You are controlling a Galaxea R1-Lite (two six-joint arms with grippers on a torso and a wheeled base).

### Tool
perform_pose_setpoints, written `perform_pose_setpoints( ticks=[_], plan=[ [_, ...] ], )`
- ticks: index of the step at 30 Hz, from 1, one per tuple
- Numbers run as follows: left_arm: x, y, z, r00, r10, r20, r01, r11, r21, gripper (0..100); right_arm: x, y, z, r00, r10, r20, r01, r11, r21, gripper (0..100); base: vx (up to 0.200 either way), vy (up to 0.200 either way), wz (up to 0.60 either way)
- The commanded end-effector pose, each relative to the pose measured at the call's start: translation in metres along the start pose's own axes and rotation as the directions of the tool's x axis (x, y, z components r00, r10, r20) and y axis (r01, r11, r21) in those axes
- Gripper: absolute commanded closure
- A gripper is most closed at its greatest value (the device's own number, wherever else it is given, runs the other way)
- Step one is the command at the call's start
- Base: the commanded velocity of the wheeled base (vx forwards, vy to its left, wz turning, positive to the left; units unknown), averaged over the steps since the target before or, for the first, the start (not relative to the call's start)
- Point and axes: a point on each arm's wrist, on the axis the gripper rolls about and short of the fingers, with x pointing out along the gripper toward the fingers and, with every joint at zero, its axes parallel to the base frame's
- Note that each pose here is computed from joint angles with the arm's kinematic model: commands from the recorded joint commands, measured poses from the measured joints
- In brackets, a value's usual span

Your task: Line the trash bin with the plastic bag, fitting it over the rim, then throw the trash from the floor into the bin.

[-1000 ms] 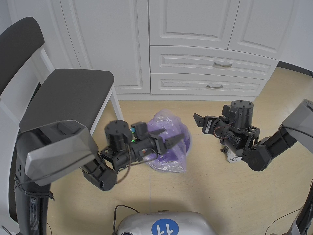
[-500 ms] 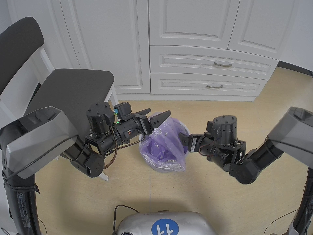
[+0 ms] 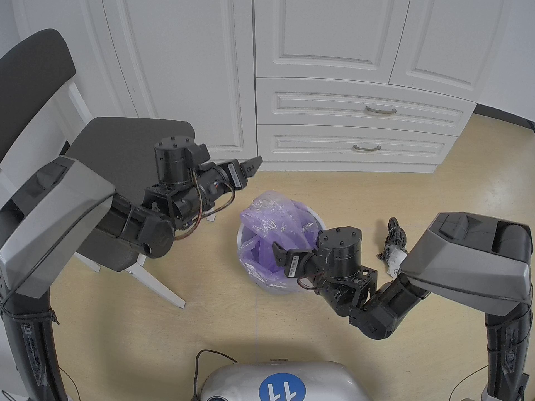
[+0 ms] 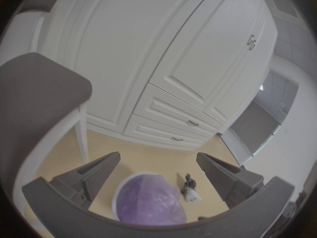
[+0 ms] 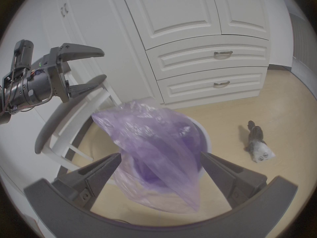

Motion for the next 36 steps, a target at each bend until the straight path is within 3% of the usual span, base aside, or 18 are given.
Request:
perform_pose_setpoints(
  ticks=[1,13,14,23,29,35,36],
  plan=[
    [0.005,-0.006,0.014,0.999,0.009,0.047,-0.009,1.0,0.001,0,0.015,0.01,-0.019,0.999,0.021,0.032,-0.022,0.999,0.032,0,0.0,0.0,0.0],
    [0.008,-0.002,0.008,1.0,0.017,0.024,-0.017,1.0,-0.001,0,0.026,0.01,-0.028,0.999,0.023,0.038,-0.025,0.997,0.068,0,0.0,0.0,0.0],
    [0.008,-0.001,0.007,1.0,0.017,0.02,-0.017,1.0,-0.001,0,0.026,0.01,-0.028,0.999,0.023,0.038,-0.025,0.997,0.073,100,0.0,0.0,0.0],
    [0.01,0.002,0.004,1.0,0.008,0.007,-0.008,1.0,-0.003,0,0.03,0.005,-0.019,0.998,0.009,0.063,-0.016,0.994,0.11,100,0.0,0.0,0.0],
    [0.012,0.009,-0.001,1.0,0.018,-0.013,-0.018,1.0,-0.003,0,0.026,-0.02,0.016,0.995,-0.042,0.095,0.031,0.993,0.115,100,0.0,0.0,0.0],
    [0.016,0.014,-0.004,1.0,0.023,-0.017,-0.023,1.0,-0.002,0,0.004,-0.035,0.023,1.0,-0.007,0.01,0.007,0.999,0.039,100,0.0,0.0,0.0],
    [0.016,0.015,-0.005,1.0,0.025,-0.018,-0.025,1.0,-0.002,0,-0.002,-0.046,0.023,1.0,-0.016,-0.016,0.015,1.0,-0.022,100,0.0,0.0,0.0]
  ],
)
